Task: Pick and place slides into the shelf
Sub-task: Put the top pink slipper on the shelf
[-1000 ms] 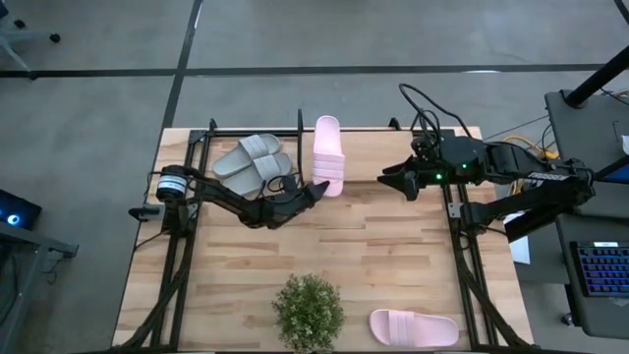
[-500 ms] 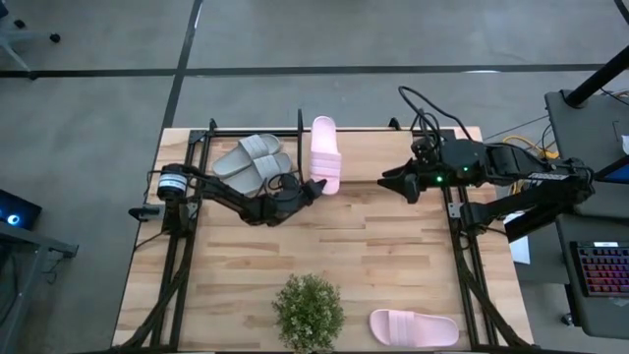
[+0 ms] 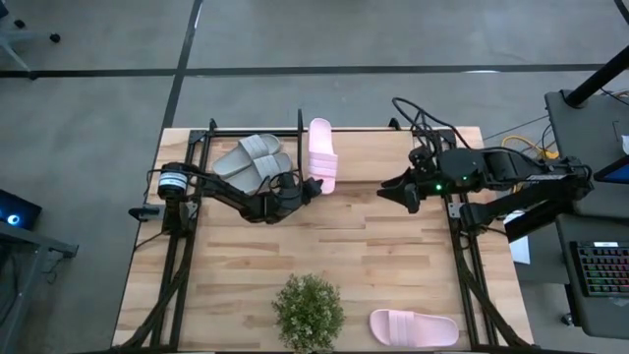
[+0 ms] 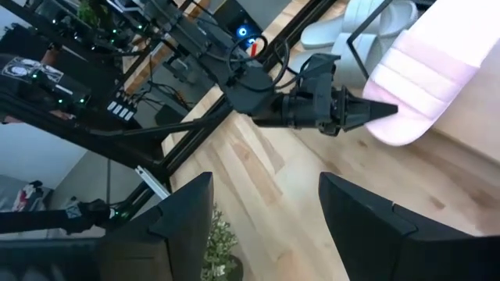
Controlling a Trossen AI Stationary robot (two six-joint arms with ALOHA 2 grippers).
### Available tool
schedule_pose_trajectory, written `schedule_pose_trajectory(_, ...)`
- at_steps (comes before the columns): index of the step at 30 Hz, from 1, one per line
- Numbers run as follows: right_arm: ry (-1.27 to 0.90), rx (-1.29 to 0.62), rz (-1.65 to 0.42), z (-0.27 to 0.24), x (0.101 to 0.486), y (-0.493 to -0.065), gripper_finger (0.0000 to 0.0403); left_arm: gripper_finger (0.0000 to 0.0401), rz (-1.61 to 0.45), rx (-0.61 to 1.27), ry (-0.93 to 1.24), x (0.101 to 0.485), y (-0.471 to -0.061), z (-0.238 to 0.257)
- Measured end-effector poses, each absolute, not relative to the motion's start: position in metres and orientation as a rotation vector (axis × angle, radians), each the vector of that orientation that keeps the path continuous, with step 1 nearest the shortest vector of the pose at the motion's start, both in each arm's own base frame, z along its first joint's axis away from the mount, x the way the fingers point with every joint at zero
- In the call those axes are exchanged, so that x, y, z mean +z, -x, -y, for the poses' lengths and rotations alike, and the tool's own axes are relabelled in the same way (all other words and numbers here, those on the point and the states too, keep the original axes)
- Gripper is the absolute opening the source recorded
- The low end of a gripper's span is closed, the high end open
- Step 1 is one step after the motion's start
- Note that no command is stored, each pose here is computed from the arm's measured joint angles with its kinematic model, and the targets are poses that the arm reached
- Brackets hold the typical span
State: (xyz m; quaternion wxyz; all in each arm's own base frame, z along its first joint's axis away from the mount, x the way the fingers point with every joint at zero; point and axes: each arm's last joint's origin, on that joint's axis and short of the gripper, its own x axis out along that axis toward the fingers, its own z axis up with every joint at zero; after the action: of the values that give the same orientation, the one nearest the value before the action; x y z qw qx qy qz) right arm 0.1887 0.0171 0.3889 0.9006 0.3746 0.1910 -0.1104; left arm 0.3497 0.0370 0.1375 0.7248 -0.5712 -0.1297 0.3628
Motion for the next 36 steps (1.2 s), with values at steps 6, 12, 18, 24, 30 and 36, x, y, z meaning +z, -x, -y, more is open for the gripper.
schedule_pose_trajectory(6,-0.793,-0.207,-0.396,-0.022,0.381,-0.192,0.0224,0.0017,0.299,0.821,1.257,0.137,-0.349,-0.045)
schedule_pose_trajectory(12,-0.809,-0.194,-0.4,-0.026,0.377,-0.194,0.0224,0.0017,0.313,0.845,1.256,0.137,-0.347,-0.056)
schedule_pose_trajectory(18,-0.814,-0.176,-0.386,-0.028,0.378,-0.195,0.0224,0.0017,0.305,0.838,1.264,0.137,-0.347,-0.06)
schedule_pose_trajectory(24,-0.817,-0.178,-0.387,-0.028,0.378,-0.195,0.0224,0.0017,0.3,0.839,1.263,0.137,-0.347,-0.06)
schedule_pose_trajectory(30,-0.817,-0.178,-0.387,-0.028,0.378,-0.195,0.0224,0.0019,0.28,0.859,1.255,0.134,-0.346,-0.061)
schedule_pose_trajectory(36,-0.82,-0.172,-0.374,-0.028,0.379,-0.195,0.0224,0.0043,0.276,0.854,1.262,0.134,-0.346,-0.063)
